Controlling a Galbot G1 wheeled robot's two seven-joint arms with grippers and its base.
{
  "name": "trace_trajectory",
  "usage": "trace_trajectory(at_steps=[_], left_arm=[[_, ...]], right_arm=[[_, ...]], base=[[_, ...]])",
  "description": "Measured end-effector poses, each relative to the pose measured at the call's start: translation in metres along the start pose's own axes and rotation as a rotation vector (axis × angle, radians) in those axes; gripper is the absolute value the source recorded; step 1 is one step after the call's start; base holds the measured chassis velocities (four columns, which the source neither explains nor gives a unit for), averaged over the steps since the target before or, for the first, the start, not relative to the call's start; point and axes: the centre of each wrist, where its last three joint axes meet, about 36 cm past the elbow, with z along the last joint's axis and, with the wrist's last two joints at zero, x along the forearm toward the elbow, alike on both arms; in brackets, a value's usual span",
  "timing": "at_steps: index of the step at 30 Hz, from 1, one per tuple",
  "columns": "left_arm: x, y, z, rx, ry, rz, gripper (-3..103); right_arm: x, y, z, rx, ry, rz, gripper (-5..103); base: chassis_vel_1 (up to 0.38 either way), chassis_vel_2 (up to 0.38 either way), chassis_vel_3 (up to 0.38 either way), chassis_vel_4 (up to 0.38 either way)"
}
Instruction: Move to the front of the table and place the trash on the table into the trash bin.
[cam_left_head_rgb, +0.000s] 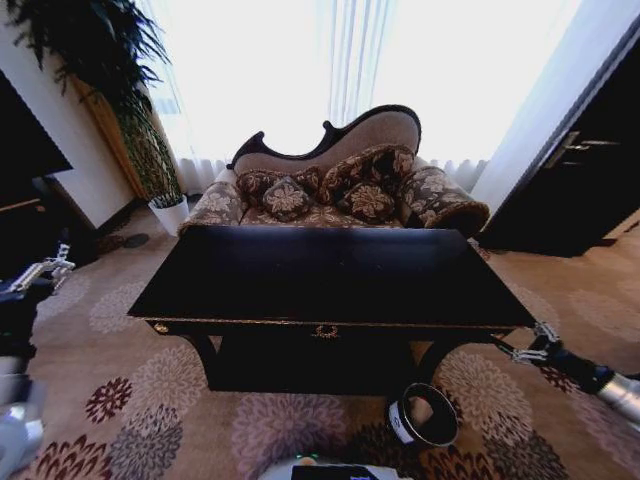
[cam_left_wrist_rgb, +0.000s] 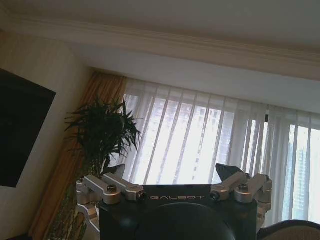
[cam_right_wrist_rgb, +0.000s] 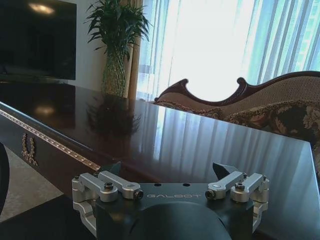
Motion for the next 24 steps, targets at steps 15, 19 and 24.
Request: trace_trajectory(at_steps=[15, 19, 24], left_arm=[[0.003, 0.001, -0.011, 0.0, 0.022, -0.05, 100], [0.002, -0.003, -0.018, 0.011, 0.035, -0.059, 100], [-0.001, -0.007, -0.017, 0.028, 0.063, -0.054, 100]], right_arm=[[-0.093, 0.04, -0.059, -0.063, -0.218, 0.33, 100], [-0.125, 0.064, -0.084, -0.1, -0.273, 0.451, 100], [-0.152, 0.093, -0.093, -0.139, -0.326, 0.526, 100]], base=[[0.0, 0.0, 0.0, 0.0], [0.0, 0.0, 0.0, 0.0], [0.0, 0.0, 0.0, 0.0]])
